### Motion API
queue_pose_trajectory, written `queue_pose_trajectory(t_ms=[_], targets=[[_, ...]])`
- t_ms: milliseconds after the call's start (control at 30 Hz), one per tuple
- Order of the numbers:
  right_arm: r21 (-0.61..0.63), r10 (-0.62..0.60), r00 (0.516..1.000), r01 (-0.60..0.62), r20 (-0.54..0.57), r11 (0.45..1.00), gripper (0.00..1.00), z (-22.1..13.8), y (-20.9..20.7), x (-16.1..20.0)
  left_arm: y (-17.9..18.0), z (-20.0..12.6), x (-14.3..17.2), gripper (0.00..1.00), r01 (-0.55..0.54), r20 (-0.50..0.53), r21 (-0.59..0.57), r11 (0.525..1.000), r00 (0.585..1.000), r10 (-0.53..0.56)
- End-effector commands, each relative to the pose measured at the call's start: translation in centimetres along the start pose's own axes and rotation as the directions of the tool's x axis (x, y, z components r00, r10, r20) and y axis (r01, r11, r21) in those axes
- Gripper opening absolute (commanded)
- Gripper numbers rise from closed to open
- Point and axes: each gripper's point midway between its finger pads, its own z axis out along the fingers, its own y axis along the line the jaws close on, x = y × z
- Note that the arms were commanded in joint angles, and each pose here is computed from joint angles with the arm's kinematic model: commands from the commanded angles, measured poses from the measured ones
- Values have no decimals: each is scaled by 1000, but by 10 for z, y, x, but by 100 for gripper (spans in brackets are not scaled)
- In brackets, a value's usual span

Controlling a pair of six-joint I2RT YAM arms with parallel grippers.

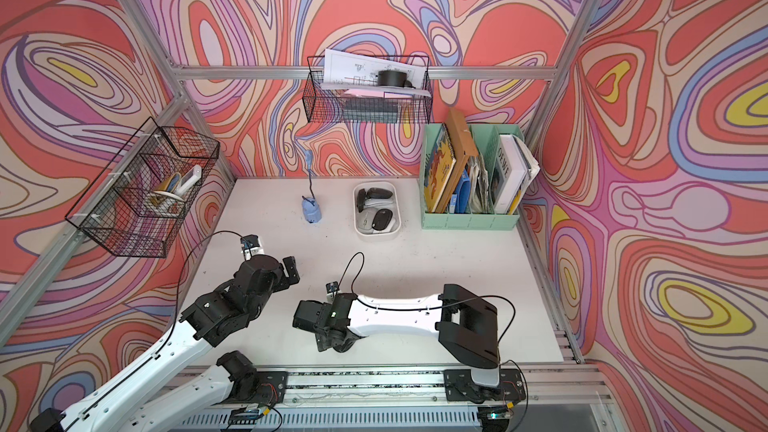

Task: Put the mouse in the storage box
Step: Pick up the mouse from the center of the board.

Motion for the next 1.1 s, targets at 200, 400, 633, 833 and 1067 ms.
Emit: queue_pose_trajectory(t_ms=[200,400,633,833,1067], targets=[[218,72,995,-56,-65,974,98,7,-11,2,9,-7,18,99,23,-19,50,998,1000,-22],[278,109,991,-81,-84,957,98,23,-19,2,10,-10,18,99,17,-13,62,998,1000,-17],[321,139,985,-101,-98,942,98,27,-32,8,13,-11,18,99,26,0,62,998,1000,-26],[322,203,976,-167,-82,932,98,23,-57,20,14,-10,18,99,25,4,54,998,1000,-25],[240,247,967,-227,-60,944,84,26,-65,18,10,-5,19,99,16,-10,50,999,1000,-15]])
